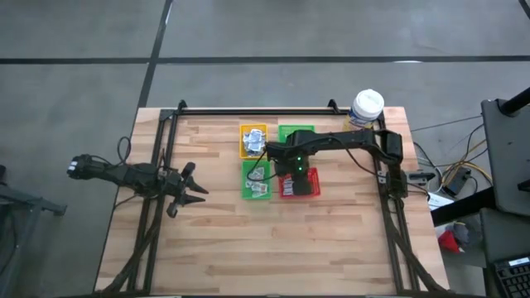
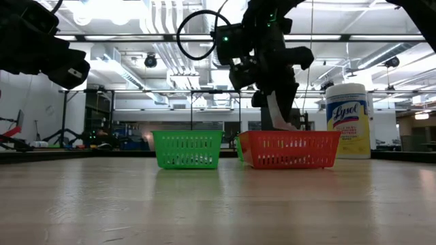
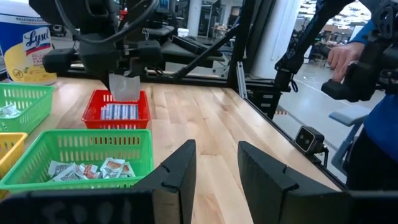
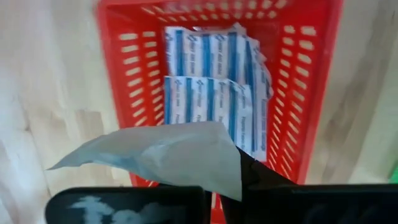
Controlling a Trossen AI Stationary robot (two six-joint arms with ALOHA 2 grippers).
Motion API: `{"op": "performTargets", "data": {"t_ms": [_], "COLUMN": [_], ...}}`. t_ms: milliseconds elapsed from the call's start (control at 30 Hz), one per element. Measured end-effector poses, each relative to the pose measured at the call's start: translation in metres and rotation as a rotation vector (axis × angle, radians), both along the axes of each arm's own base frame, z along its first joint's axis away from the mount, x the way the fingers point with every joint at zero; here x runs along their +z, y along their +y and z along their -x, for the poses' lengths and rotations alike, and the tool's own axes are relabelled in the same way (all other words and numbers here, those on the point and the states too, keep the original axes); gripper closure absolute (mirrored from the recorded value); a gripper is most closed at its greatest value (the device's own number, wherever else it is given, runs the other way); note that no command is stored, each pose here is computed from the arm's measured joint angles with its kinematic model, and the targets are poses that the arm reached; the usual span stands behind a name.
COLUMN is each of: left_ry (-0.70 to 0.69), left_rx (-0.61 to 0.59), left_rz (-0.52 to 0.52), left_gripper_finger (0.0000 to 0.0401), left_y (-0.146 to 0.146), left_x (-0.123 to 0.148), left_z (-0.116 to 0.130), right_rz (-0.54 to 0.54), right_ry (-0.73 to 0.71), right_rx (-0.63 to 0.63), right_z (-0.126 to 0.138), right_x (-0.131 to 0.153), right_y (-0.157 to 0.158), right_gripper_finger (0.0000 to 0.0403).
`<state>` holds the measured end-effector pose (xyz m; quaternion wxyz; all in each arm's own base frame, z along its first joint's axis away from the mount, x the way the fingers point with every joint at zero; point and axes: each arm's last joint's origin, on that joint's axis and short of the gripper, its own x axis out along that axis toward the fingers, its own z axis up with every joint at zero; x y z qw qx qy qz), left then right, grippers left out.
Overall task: Pick & Place First Aid Supplies
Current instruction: Put the blue bandage pack into the red bin
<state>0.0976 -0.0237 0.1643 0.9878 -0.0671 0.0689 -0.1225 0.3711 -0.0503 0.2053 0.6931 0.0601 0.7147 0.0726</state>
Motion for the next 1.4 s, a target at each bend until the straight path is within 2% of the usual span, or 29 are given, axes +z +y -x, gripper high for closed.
{"op": "performTargets", "data": {"t_ms": [133, 267, 933, 1400], "left_ry": [0.000, 0.000, -0.001, -0.001], "left_rx": [0.000, 0.000, 0.000, 0.000], "left_rz": [-0.001, -0.001, -0.004, -0.003], "left_gripper_finger": [0.0286, 0.0286, 0.0286, 0.0286], "left_y": [0.000, 0.000, 0.000, 0.000], "left_x": [0.000, 0.000, 0.000, 0.000], "left_z": [0.000, 0.000, 0.000, 0.000], "right_rz": [0.012, 0.071, 0.074, 0.081], "right_ry": [0.025, 0.041, 0.088, 0.098], "right_rx": [-0.060, -0.111, -0.112, -0.167], "right_z": [0.000, 0.000, 0.006, 0.008], "right_x": [-0.002, -0.002, -0.011, -0.020], "right_y": [0.000, -0.002, -0.001, -0.001], "right_gripper_finger": [0.0394, 0.0394, 0.0394, 0.0394]}}
